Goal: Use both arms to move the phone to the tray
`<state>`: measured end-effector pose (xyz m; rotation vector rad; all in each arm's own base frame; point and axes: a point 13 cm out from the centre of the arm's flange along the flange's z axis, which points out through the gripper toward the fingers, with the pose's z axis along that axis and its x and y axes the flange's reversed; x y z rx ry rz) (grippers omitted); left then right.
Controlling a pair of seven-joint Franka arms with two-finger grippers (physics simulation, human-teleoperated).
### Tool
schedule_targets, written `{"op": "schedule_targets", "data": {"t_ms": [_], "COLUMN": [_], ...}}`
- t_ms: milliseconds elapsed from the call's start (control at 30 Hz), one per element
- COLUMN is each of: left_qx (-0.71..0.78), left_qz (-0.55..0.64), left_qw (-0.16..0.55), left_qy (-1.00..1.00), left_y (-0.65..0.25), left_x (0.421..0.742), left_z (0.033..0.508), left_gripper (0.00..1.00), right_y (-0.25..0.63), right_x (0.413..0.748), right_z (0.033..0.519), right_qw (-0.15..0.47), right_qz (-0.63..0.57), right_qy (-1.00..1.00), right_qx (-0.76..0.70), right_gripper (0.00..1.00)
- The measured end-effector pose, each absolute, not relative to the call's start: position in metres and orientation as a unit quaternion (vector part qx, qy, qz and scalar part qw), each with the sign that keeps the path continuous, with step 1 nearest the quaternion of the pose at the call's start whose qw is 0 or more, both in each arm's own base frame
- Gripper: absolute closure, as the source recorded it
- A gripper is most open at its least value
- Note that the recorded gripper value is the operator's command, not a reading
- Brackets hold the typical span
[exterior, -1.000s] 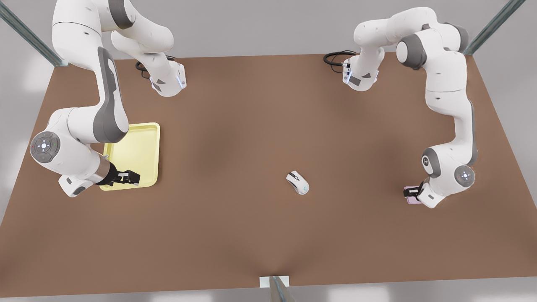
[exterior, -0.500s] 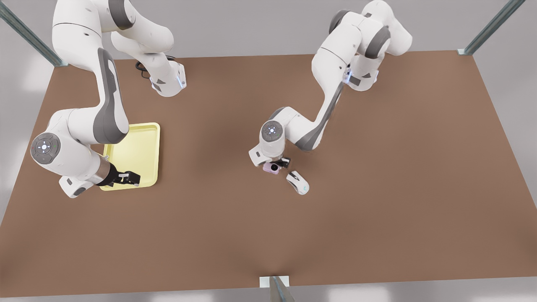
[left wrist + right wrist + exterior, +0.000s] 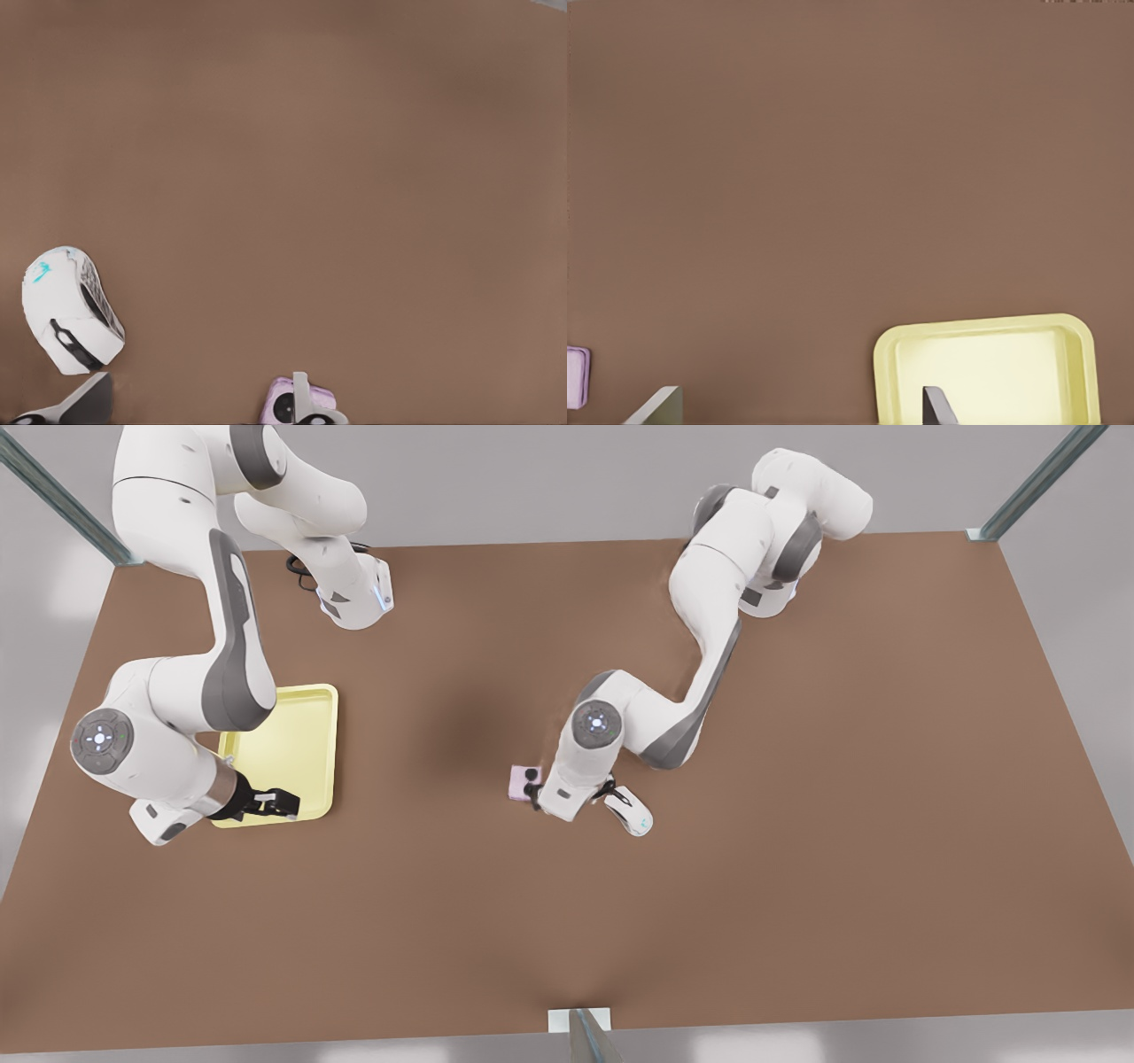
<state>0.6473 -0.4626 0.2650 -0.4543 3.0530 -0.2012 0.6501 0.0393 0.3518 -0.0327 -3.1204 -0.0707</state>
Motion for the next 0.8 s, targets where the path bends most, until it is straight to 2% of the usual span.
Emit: {"op": "schedule_targets", "data": {"t_ms": [33, 67, 100, 133, 233, 333, 500, 633, 800], "left_qx": [-0.195, -0.235, -0.260, -0.277, -0.270, -0.220, -0.137, -0.093, -0.051], "left_qz": [-0.070, -0.065, -0.049, -0.030, 0.018, 0.033, 0.030, 0.028, 0.024], "left_qw": [0.030, 0.032, 0.029, 0.020, -0.059, -0.072, -0.087, -0.094, -0.105], "left_qy": [0.978, 0.969, 0.964, 0.960, 0.961, 0.972, 0.986, 0.991, 0.993], "left_y": [-0.374, -0.285, -0.215, -0.155, -0.052, -0.039, -0.058, -0.059, -0.059], "left_x": [0.686, 0.707, 0.711, 0.705, 0.614, 0.590, 0.585, 0.584, 0.583], "left_z": [0.325, 0.372, 0.400, 0.419, 0.407, 0.416, 0.423, 0.421, 0.415], "left_gripper": [0.00, 0.00, 0.00, 0.00, 0.00, 0.00, 0.00, 0.00, 0.00], "right_y": [0.041, 0.042, 0.044, 0.045, 0.059, 0.121, 0.233, 0.354, 0.438], "right_x": [0.651, 0.653, 0.654, 0.654, 0.654, 0.650, 0.634, 0.584, 0.576], "right_z": [0.354, 0.358, 0.360, 0.362, 0.363, 0.354, 0.307, 0.260, 0.200], "right_qw": [0.008, 0.004, 0.002, 0.000, -0.002, -0.003, 0.005, 0.020, 0.025], "right_qz": [-0.022, -0.021, -0.021, -0.021, -0.018, -0.009, -0.004, 0.001, -0.007], "right_qy": [-1.000, -1.000, -1.000, -1.000, -1.000, -0.999, -0.995, -0.990, -0.996], "right_qx": [-0.009, -0.008, -0.007, -0.006, 0.007, 0.050, 0.103, 0.138, 0.083], "right_gripper": [0.00, 0.00, 0.00, 0.00, 0.00, 0.00, 0.00, 0.00, 0.00]}}
